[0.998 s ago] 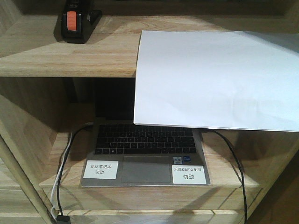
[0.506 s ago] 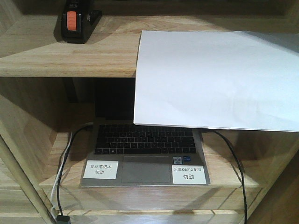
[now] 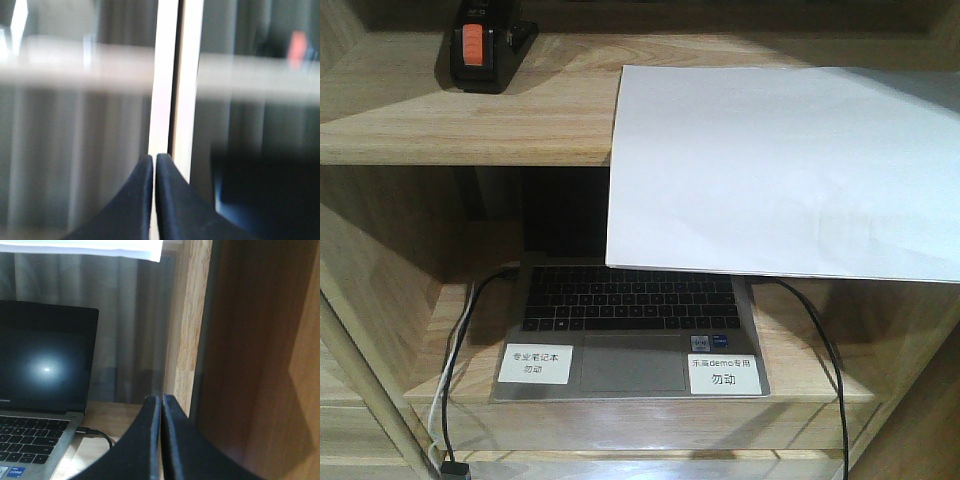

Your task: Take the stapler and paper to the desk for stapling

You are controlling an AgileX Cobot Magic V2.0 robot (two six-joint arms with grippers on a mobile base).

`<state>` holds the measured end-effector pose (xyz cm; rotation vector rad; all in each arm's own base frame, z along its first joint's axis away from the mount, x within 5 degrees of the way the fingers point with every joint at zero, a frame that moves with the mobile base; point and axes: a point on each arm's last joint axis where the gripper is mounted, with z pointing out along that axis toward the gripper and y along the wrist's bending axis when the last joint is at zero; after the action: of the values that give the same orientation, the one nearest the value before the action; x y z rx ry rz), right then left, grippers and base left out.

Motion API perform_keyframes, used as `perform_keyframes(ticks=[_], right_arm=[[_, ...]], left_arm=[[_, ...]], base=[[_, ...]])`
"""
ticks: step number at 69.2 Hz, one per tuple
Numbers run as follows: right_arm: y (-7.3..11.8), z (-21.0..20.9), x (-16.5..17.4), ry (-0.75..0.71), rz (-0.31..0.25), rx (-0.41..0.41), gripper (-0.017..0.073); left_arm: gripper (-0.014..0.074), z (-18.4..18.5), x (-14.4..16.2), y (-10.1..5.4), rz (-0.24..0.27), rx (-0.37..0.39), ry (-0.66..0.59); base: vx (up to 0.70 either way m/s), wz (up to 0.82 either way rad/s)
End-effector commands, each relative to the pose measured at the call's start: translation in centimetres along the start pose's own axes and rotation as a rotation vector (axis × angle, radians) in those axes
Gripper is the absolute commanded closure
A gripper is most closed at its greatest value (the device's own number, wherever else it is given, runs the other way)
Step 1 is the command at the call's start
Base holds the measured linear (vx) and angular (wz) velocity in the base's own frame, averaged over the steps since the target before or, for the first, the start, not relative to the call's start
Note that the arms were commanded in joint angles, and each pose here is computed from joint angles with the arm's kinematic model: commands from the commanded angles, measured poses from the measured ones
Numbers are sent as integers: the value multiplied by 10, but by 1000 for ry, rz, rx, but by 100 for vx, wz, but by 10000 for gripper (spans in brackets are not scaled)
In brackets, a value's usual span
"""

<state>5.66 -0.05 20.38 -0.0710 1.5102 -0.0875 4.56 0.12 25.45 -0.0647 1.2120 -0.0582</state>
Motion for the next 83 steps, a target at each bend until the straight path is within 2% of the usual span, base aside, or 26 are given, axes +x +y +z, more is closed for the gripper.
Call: perform_keyframes(ticks=[1, 7, 16, 26, 31, 40, 68, 75, 83], right_arm=[[0, -1, -6, -81, -2, 6, 569], [0, -1, -6, -81, -2, 6, 569], [0, -1, -6, -81, -2, 6, 569], [0, -1, -6, -81, -2, 6, 569], [0, -1, -6, -81, -2, 6, 569], [0, -1, -6, -81, -2, 6, 569], [0, -1, -6, -81, -2, 6, 569], [0, -1, -6, -81, -2, 6, 569], [0, -1, -6, -81, -2, 6, 569]], left_arm=[[600, 3, -40, -3, -9, 12, -137], [600, 11, -60, -5, -9, 12, -80], [600, 29, -83, -8, -8, 7, 75], [600, 49, -90, -10, -7, -3, 281], [600, 56, -88, -10, -7, -6, 343], [600, 60, -82, -10, -7, -9, 386], [583, 61, -83, -10, -11, -10, 380], [535, 63, -80, -9, -13, -11, 395], [440, 64, -80, -9, -13, -11, 396]], base=[[0, 0], [0, 0], [0, 0], [0, 0], [0, 0], [0, 0], [0, 0], [0, 0], [0, 0]])
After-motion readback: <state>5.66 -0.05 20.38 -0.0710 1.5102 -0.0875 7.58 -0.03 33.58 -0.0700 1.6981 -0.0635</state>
